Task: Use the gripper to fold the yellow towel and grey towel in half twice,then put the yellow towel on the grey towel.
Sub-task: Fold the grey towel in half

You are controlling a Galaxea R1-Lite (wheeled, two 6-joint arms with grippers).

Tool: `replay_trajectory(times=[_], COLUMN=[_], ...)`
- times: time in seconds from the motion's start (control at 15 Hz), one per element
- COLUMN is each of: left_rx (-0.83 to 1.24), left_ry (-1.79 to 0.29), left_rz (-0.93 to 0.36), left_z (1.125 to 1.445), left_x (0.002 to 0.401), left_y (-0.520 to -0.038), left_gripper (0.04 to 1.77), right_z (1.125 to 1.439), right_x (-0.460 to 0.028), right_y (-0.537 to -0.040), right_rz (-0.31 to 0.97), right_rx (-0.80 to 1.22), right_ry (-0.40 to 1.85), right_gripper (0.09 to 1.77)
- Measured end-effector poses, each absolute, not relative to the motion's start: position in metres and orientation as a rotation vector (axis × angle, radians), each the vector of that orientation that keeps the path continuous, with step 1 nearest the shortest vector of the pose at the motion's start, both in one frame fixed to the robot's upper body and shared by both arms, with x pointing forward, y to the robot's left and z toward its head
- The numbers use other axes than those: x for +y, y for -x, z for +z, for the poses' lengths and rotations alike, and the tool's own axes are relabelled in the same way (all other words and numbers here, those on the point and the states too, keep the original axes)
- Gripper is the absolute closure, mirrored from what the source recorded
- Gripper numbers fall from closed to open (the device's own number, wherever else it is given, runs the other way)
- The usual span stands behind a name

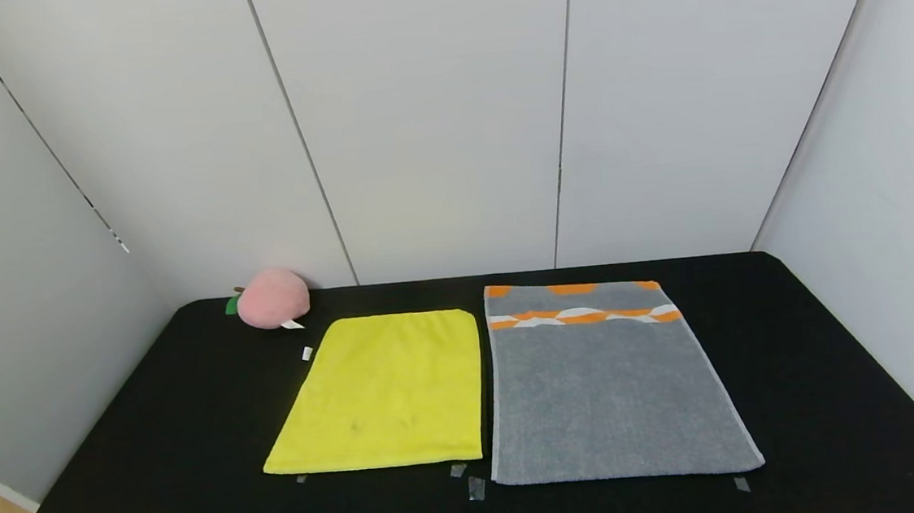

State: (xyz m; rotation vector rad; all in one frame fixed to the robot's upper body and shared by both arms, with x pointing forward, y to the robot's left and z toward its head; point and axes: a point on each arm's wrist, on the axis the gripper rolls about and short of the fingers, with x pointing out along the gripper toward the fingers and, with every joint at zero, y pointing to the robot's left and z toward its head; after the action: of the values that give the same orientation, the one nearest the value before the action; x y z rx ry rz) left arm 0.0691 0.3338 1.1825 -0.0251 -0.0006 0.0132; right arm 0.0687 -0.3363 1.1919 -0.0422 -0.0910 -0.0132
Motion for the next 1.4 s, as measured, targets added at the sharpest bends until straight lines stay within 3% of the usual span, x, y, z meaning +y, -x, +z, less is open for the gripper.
replay_trajectory(times=[1.4], left_rx=[0.000], left_ry=[0.011], left_rz=[0.013], left_z=[1.1826], left_x=[0.3338], left_y=[-0.0692], left_gripper=[0.09], right_z=[1.1922], right_x=[-0.3363], right_y=[-0.0687], right_rz=[-0.015], right_rx=[-0.094], right_ry=[0.037], right_gripper=[0.15])
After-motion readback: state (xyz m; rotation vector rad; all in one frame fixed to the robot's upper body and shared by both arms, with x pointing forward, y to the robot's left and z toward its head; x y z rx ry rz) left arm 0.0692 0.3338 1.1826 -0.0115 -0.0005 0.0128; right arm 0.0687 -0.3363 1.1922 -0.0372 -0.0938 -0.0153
